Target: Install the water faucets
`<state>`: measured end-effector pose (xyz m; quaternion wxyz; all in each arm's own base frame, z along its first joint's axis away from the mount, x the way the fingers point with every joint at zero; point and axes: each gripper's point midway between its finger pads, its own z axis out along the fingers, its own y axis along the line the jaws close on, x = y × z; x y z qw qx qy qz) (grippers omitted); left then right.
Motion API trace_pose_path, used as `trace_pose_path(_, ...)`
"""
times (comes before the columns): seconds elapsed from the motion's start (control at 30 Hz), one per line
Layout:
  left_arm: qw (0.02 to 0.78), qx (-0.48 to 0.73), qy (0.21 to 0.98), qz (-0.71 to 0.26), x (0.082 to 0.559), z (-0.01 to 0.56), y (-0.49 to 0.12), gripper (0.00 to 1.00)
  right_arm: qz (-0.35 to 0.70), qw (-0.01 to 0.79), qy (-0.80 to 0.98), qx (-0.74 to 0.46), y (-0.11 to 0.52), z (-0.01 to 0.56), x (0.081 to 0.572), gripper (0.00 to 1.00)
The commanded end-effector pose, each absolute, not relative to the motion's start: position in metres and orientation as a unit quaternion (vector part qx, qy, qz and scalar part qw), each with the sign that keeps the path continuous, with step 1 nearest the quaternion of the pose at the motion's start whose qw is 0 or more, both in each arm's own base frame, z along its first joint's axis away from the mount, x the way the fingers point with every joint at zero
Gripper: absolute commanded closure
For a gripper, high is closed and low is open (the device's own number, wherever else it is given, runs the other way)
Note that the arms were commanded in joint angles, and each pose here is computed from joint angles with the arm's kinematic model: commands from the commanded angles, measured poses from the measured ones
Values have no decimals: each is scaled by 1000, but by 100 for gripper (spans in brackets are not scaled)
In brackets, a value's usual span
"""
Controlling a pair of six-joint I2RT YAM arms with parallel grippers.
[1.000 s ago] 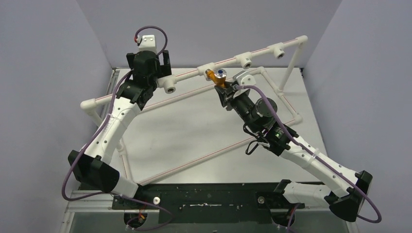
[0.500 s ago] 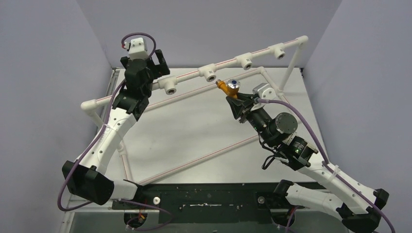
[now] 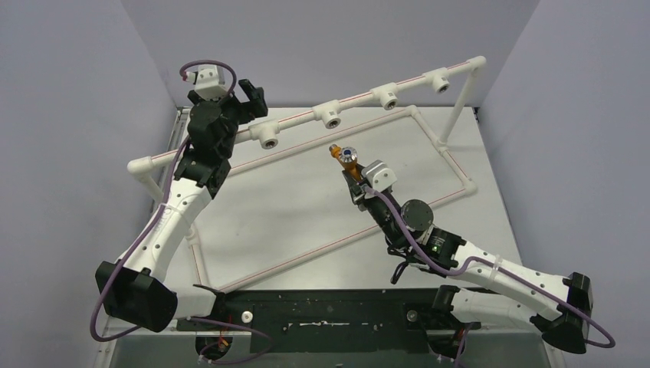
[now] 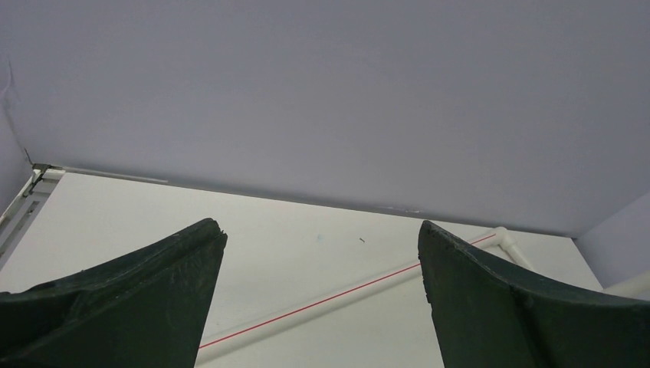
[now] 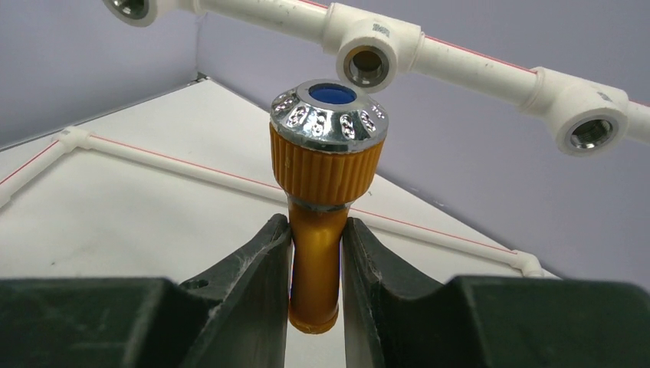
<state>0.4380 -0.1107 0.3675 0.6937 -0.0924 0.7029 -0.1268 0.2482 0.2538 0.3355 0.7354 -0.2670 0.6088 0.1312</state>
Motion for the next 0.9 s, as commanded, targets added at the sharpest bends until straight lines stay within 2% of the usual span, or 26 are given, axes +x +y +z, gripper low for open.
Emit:
trace_pose_path(0.0, 453, -42, 890, -39, 384, 168, -111, 5, 112, 797, 560, -195, 241, 386, 257, 100)
trace_pose_path(0.87, 456, -31, 889, -22, 380, 171, -111, 5, 94, 813, 548, -175, 256, 408, 272, 100)
